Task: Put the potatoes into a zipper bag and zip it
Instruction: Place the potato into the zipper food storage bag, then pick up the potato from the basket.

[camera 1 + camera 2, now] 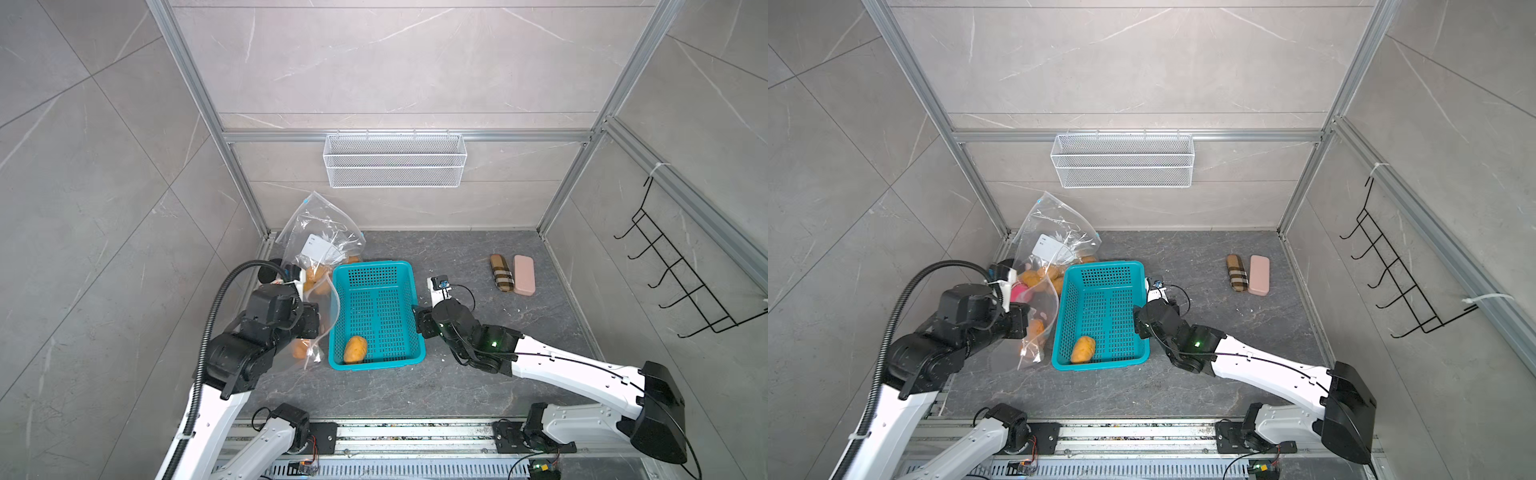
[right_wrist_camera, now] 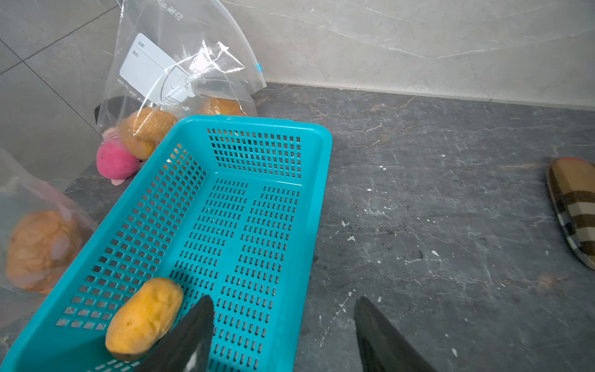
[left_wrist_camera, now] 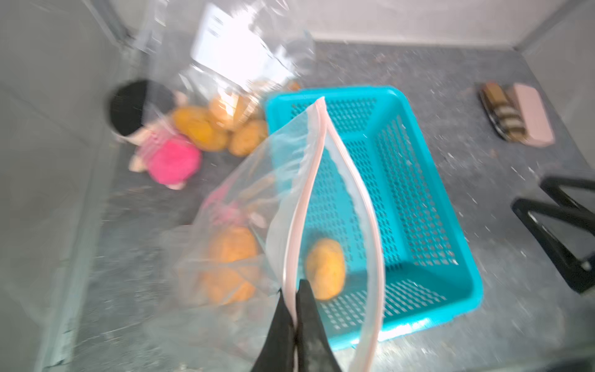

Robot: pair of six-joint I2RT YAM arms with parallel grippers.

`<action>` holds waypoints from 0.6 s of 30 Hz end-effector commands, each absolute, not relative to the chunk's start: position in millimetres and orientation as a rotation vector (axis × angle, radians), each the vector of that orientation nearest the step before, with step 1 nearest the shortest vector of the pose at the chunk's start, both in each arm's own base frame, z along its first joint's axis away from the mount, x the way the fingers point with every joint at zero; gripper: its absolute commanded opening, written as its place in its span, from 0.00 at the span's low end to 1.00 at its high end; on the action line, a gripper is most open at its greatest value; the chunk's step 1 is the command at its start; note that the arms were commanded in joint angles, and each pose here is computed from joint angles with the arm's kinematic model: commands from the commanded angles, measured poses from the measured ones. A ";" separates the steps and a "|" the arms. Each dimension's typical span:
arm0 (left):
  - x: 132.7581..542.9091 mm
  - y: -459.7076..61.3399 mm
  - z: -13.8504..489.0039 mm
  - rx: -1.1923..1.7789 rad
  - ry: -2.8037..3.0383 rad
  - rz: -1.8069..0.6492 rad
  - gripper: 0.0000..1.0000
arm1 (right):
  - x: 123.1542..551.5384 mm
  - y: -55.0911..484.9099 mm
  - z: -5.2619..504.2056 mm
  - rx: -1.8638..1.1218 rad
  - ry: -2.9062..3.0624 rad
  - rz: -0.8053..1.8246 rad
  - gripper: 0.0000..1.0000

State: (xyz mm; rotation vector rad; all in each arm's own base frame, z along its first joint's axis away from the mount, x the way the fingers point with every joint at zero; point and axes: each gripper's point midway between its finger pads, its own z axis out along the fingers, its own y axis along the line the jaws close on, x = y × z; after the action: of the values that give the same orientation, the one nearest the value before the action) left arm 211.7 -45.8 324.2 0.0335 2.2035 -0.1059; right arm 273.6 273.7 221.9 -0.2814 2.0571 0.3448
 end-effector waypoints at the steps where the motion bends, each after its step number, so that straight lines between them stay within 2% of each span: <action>1: 178.1 28.9 389.0 -0.187 1.971 0.203 0.00 | 273.8 262.3 225.8 -0.269 2.047 0.310 0.69; 4: 138.9 49.3 429.9 -0.257 1.795 0.139 0.00 | 274.0 263.5 223.8 -0.275 2.055 0.310 0.69; 6: 123.9 51.3 438.9 -0.254 1.727 0.076 0.00 | 274.1 264.9 223.0 -0.281 2.058 0.309 0.69; 8: 127.1 37.4 421.2 -0.184 1.777 0.009 0.00 | 274.8 266.6 222.0 -0.284 2.061 0.311 0.69; 10: 142.2 14.0 382.1 -0.087 1.928 -0.035 0.00 | 276.0 267.6 222.6 -0.281 2.059 0.312 0.69; 12: 150.7 11.1 359.3 -0.089 2.016 0.013 0.00 | 276.5 269.1 222.2 -0.283 2.061 0.313 0.69; 18: 154.3 -4.7 371.9 -0.041 1.932 -0.106 0.00 | 275.2 278.4 224.6 -0.309 2.075 0.353 0.69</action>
State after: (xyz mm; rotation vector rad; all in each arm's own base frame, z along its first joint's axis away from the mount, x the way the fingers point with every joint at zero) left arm 157.8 -3.2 351.2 -0.0123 2.0131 -0.0196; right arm 274.4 273.4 220.0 -0.2849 2.0662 0.3443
